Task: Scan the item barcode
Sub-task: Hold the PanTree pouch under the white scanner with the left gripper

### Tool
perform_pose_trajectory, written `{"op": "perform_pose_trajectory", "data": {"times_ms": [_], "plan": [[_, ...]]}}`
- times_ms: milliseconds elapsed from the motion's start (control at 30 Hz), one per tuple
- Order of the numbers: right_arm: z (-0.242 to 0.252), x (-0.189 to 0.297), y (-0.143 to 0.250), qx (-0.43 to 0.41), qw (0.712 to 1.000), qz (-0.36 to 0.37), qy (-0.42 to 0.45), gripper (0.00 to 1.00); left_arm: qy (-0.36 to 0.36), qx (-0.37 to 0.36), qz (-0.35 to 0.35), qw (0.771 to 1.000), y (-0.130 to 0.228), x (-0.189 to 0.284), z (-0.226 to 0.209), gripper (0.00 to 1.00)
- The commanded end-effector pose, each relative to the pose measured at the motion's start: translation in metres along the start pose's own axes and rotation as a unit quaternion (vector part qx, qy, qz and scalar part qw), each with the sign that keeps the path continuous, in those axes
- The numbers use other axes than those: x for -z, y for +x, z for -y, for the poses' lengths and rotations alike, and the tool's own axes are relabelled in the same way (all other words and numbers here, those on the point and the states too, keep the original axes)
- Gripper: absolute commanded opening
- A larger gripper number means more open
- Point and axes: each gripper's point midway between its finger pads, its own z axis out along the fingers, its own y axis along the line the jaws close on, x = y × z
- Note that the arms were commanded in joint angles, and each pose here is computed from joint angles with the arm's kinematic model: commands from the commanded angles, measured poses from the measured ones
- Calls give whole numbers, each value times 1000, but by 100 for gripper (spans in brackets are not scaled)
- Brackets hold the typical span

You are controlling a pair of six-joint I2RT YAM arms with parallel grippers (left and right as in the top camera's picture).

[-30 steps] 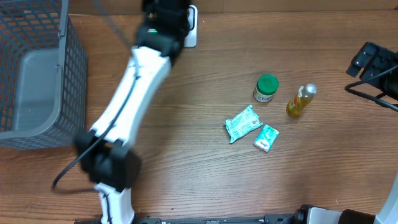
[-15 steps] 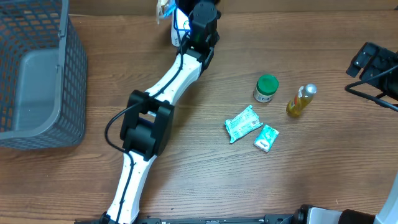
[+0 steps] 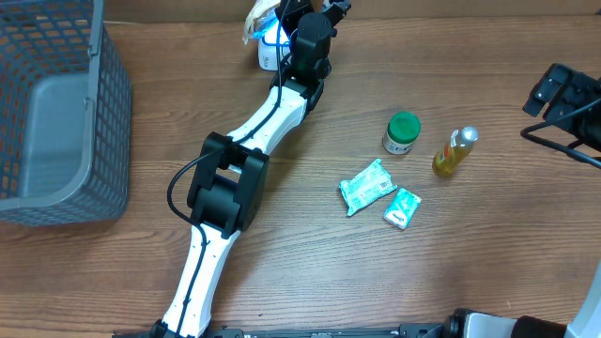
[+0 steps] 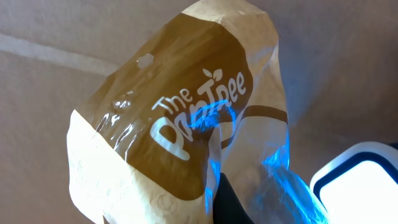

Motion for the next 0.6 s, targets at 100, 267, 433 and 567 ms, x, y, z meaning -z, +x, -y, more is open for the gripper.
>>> {"op": "perform_pose_trajectory", "data": {"times_ms": [100,267,433,567], "plan": [[1,1,-1,1,1000,3,1,100,-40,50,-3,998,-2,1,-27,4],[1,1,-1,1,1000,3,1,100,-141,147,-39,978,-2,25,-77,5],[1,1,-1,1,1000,3,1,100,-139,150,-105,973,7,41,-74,4],[1,1,-1,1,1000,3,1,100,-137,160,-150,966,13,54,-65,5]]}}
